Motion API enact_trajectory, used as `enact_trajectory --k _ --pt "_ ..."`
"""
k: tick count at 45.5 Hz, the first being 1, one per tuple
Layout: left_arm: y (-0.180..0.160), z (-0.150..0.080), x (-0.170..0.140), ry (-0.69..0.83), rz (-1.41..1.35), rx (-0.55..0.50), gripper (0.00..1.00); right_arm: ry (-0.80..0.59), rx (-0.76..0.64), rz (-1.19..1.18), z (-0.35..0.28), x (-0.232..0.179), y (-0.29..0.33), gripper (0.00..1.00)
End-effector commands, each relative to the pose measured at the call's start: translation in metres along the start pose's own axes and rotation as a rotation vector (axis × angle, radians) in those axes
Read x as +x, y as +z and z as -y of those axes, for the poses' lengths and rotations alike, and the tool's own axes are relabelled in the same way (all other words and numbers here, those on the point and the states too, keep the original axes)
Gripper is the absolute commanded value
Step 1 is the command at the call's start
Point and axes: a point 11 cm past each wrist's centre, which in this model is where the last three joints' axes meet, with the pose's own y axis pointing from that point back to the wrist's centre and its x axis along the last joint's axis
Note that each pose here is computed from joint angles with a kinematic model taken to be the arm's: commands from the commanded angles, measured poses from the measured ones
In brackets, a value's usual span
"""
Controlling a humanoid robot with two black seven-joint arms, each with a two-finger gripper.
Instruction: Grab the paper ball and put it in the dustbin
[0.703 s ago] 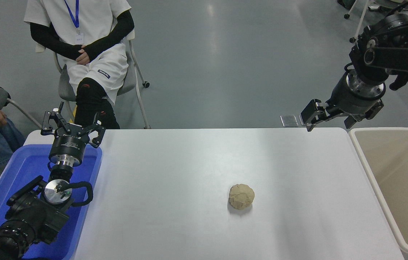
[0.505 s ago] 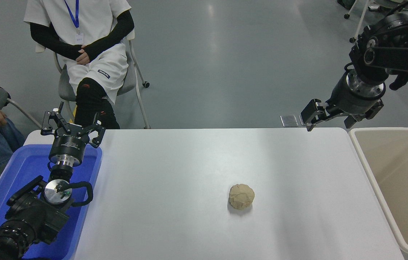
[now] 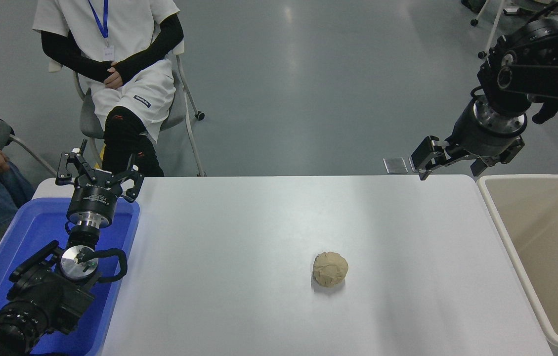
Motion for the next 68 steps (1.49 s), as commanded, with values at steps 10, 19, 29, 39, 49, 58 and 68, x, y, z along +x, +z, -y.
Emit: enact_trajectory --k 10,19,29,39,49,58,68 --pt "0.000 0.000 0.000 0.000 0.000 0.002 0.99 0.014 0.066 -0.015 -0.003 0.004 -0.020 1.00" --pt "0.000 0.000 0.000 0.000 0.000 0.002 0.99 0.002 0.064 -0.012 0.002 0.001 -0.019 1.00" --pt "0.000 0.000 0.000 0.000 0.000 0.000 0.99 -0.004 0.054 -0.009 0.004 -0.001 -0.016 1.00" --pt "0.000 0.000 0.000 0.000 -0.001 -0.001 0.99 -0.011 0.069 -0.002 0.007 -0.002 -0.019 1.00" --pt "0.000 0.000 0.000 0.001 0.000 -0.001 0.99 0.016 0.094 0.011 0.005 0.007 -0.024 1.00" --pt "0.000 0.000 0.000 0.000 -0.001 -0.001 0.99 0.020 0.096 0.018 0.009 0.009 -0.023 1.00" --pt "0.000 0.000 0.000 0.001 0.000 -0.001 0.99 -0.044 0.241 0.008 0.040 -0.007 -0.062 1.00"
